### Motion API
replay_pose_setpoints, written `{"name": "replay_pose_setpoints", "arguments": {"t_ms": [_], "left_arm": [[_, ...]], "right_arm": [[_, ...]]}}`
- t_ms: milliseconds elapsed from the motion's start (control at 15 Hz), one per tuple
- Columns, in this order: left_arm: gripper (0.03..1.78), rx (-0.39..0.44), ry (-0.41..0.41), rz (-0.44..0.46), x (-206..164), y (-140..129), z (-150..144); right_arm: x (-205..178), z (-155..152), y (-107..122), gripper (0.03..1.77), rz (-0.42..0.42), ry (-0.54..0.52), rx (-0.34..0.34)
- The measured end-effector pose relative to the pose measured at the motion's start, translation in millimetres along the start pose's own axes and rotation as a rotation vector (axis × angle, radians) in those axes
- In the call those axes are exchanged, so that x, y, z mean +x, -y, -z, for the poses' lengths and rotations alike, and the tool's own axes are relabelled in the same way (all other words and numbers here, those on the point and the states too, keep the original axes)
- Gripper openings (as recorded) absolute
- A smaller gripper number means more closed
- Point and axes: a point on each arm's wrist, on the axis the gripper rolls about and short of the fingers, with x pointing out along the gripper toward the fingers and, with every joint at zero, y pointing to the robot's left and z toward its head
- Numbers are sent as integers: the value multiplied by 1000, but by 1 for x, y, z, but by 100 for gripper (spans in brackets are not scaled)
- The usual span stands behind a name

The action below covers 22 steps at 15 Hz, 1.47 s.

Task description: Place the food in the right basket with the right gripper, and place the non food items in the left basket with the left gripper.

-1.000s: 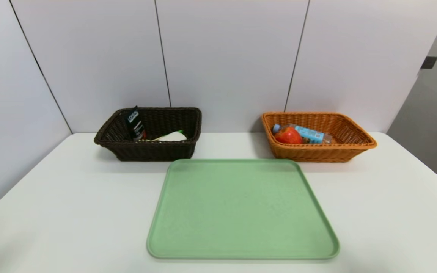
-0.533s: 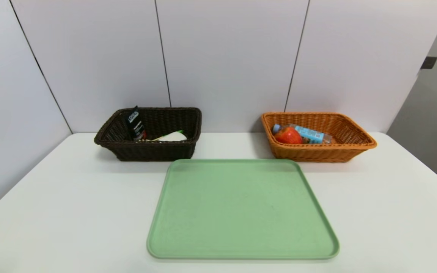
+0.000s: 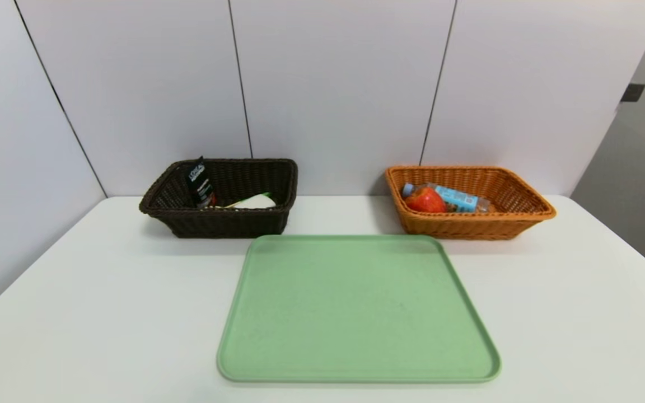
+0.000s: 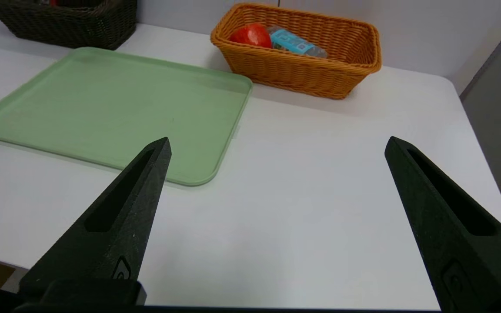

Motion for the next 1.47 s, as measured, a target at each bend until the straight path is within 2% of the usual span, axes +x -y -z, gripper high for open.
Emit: {"name": "replay_pose_setpoints", "arguments": {"t_ms": [333, 467, 667, 933, 1133, 1467], "left_arm": [[169, -59, 56, 62, -1, 2, 18], [169, -54, 111, 109, 6, 4, 22], [169, -15, 176, 119, 19, 6, 31], [169, 139, 190, 141, 31, 7, 66], [169, 160, 192, 171, 37, 8, 90], [169, 155, 201, 190, 42, 9, 102]], "right_arm": [[-5, 33, -4, 169, 31, 71, -16], [2, 47, -4, 169, 38, 127, -29], [11, 66, -4, 169, 58, 215, -41], [15, 87, -5, 169, 63, 205, -43], [18, 100, -6, 169, 71, 199, -48], [29, 123, -4, 169, 162, 157, -91]]}}
